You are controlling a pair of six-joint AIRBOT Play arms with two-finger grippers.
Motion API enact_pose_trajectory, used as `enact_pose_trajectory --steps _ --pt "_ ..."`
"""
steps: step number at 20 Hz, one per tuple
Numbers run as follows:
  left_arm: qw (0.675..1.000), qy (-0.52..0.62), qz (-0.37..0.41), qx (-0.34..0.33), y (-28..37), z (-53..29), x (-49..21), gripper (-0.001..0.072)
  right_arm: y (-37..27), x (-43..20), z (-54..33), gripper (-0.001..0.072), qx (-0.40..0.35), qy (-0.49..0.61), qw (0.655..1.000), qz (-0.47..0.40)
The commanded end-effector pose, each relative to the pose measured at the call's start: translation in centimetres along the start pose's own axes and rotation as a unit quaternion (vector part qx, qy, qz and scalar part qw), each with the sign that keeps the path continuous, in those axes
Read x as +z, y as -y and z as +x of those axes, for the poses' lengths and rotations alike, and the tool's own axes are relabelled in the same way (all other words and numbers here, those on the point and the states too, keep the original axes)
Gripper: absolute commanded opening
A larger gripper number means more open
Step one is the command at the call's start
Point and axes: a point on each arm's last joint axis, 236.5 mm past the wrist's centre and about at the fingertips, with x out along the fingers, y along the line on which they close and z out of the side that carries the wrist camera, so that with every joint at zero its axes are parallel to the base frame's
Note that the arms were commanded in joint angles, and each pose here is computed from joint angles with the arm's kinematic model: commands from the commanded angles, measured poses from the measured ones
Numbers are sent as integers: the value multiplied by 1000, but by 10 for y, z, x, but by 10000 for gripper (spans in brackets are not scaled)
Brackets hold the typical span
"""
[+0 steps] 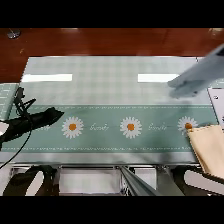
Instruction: Fold the shirts.
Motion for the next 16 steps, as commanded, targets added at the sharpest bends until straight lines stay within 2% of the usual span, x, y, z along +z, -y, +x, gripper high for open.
enact_pose_trajectory --steps 1,3,5,7,9,10,11,13,14,16 --pt "1000 16 4 -1 0 0 8 21 70 -46 -35 37 -73 -3 992 104" --pt "1000 25 4 1 -1 0 12 21 117 -87 -47 37 -137 -5 977 163" --pt "999 37 4 4 -2 -1 18 21 164 -142 -54 37 -215 -19 948 234" --pt "999 49 4 7 -3 -1 23 21 206 -209 -62 38 -308 -55 910 273" --pt "999 51 4 7 -3 -1 24 21 240 -271 -81 38 -404 -82 852 322" --pt "999 51 4 7 -3 -1 24 21 244 -286 -79 38 -414 -77 840 342" --pt "999 51 4 7 -3 -1 24 21 247 -297 -74 76 -419 -68 830 361" --pt "999 51 9 8 -3 -1 24 21 259 -306 -73 575 -438 -53 813 380" --pt "997 63 41 13 -5 -2 31 21 264 -294 -71 599 -436 -36 821 368" --pt "994 91 56 25 -5 -17 64 21 265 -240 -57 599 -388 8 868 311"
